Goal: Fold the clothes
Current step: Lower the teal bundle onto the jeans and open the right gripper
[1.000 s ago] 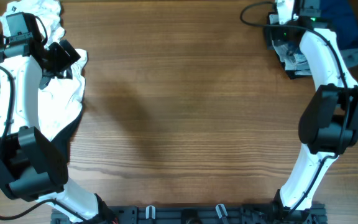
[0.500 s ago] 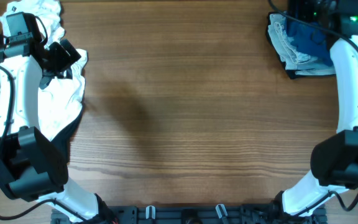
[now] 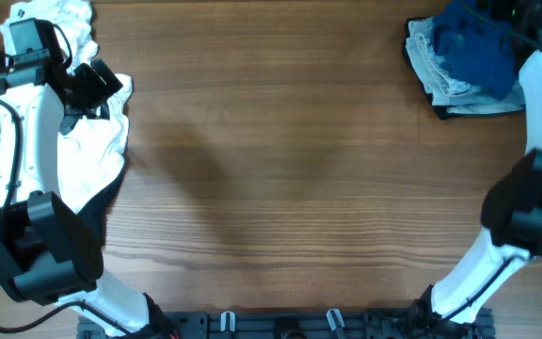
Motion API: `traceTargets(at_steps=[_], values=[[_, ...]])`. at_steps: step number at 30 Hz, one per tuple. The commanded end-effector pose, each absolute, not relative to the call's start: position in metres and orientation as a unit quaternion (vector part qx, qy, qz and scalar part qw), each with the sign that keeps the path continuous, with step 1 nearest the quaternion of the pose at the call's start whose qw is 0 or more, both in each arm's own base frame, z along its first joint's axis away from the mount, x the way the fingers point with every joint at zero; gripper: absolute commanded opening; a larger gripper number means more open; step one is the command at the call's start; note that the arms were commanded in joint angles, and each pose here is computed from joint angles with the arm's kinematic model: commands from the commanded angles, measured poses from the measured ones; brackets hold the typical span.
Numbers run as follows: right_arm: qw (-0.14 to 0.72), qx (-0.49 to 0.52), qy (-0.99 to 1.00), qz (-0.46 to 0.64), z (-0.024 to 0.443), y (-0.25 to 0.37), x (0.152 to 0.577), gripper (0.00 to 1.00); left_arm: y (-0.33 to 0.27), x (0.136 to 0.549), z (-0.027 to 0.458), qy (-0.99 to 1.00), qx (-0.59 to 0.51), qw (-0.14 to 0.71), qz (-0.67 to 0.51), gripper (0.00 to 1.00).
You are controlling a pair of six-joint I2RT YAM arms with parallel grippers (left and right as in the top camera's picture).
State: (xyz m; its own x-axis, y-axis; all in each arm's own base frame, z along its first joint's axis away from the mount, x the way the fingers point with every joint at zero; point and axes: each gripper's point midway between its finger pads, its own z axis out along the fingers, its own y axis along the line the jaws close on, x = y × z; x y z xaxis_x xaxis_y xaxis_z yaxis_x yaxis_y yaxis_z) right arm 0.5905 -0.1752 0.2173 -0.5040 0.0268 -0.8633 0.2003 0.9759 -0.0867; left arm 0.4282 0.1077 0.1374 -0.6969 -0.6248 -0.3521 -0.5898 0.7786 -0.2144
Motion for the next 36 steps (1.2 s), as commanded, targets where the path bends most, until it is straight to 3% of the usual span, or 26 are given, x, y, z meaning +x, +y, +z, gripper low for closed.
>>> traceTargets(at_steps=[1, 8, 12, 16, 20, 28, 36], values=[[0.413, 0.088, 0.904, -0.063, 0.127, -0.184, 0.588, 1.0, 0.107, 0.431, 0.135, 0.919, -0.333, 0.205, -0.048, 1.0], [0.299, 0.1, 0.948, -0.031, 0.01, -0.179, 0.567, 1.0, 0.107, 0.431, 0.135, 0.919, -0.333, 0.205, -0.048, 1.0], [0.292, 0.102, 0.951, -0.002, 0.007, -0.169, 0.564, 1.0, 0.107, 0.431, 0.135, 0.919, -0.333, 0.205, -0.047, 1.0], [0.325, 0.1, 0.94, -0.001, 0.053, -0.168, 0.569, 1.0, 0.107, 0.431, 0.135, 0.919, -0.333, 0.205, -0.047, 1.0], [0.386, 0.034, 0.921, 0.019, 0.148, -0.144, 0.564, 1.0, 0.107, 0.431, 0.135, 0.919, -0.333, 0.205, -0.047, 1.0], [0.462, -0.023, 0.886, 0.024, 0.312, -0.09, 0.492, 1.0, 0.106, 0.431, 0.135, 0.919, -0.333, 0.205, -0.049, 1.0], [0.513, -0.067, 0.847, 0.12, 0.402, 0.001, 0.42, 1.0, 0.106, 0.431, 0.135, 0.919, -0.333, 0.205, -0.049, 1.0]])
